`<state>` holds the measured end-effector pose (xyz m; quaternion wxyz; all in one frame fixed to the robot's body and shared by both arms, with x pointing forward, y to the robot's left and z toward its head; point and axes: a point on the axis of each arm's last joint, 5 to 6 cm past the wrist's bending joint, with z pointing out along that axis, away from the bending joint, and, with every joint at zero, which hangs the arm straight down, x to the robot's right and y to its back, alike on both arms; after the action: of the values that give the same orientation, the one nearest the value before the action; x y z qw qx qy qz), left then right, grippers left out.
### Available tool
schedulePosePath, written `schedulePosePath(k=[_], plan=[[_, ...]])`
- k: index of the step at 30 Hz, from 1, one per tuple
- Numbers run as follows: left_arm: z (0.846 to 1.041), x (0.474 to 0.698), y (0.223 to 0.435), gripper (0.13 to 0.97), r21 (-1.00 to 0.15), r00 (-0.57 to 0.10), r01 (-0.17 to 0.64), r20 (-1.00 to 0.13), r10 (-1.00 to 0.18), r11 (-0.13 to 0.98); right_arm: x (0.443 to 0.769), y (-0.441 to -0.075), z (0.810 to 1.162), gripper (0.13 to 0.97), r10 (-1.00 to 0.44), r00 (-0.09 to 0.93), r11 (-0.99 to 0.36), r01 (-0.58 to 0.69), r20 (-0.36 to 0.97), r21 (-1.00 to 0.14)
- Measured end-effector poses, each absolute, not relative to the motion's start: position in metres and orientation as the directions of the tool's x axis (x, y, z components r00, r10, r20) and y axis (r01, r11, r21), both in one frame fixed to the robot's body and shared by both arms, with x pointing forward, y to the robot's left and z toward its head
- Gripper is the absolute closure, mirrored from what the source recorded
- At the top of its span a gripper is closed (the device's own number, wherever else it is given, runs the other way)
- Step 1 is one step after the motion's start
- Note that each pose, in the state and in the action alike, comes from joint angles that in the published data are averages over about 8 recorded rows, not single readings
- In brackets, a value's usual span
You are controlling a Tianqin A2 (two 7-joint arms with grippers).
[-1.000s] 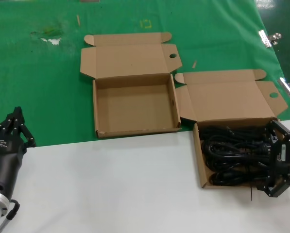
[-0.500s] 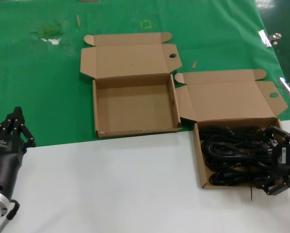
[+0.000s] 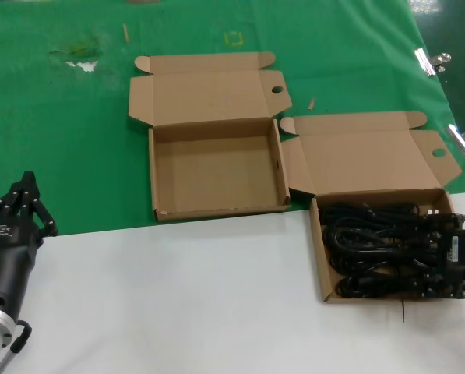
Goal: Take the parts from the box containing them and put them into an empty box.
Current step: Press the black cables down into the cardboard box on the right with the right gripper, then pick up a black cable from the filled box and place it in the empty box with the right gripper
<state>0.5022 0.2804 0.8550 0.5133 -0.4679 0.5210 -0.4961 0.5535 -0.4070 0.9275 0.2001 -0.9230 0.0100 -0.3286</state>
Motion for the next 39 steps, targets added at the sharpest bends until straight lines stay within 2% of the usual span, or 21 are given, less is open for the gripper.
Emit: schedulePosePath(k=[1,9,13,21,30,39], plan=[[0.855,0.502,0.280,0.957,-0.997,-0.035,0.022,-0.071,-0.997,0.070,0.554,-0.407,0.928,0.501,-0.150,0.784,-0.920,0.113,0.603,-0.375],[0.855,0.502,0.280,0.957,-0.997,-0.035,0.022,-0.071,-0.997,0.070,0.555,-0.408,0.927,0.713,-0.147,0.783,-0.922,0.113,0.605,-0.369],[0.855,0.502,0.280,0.957,-0.997,-0.035,0.022,-0.071,-0.997,0.070,0.555,-0.408,0.926,0.713,-0.145,0.782,-0.923,0.113,0.606,-0.367],[0.855,0.502,0.280,0.957,-0.997,-0.035,0.022,-0.071,-0.997,0.070,0.555,-0.409,0.927,0.859,-0.145,0.778,-0.925,0.114,0.612,-0.363],[0.855,0.502,0.280,0.957,-0.997,-0.035,0.022,-0.070,-0.997,0.070,0.559,-0.407,0.952,0.923,-0.162,0.743,-0.916,0.132,0.649,-0.380],[0.855,0.502,0.280,0.957,-0.997,-0.035,0.022,-0.071,-0.997,0.070,0.568,-0.391,0.986,0.923,-0.201,0.674,-0.895,0.169,0.711,-0.413]])
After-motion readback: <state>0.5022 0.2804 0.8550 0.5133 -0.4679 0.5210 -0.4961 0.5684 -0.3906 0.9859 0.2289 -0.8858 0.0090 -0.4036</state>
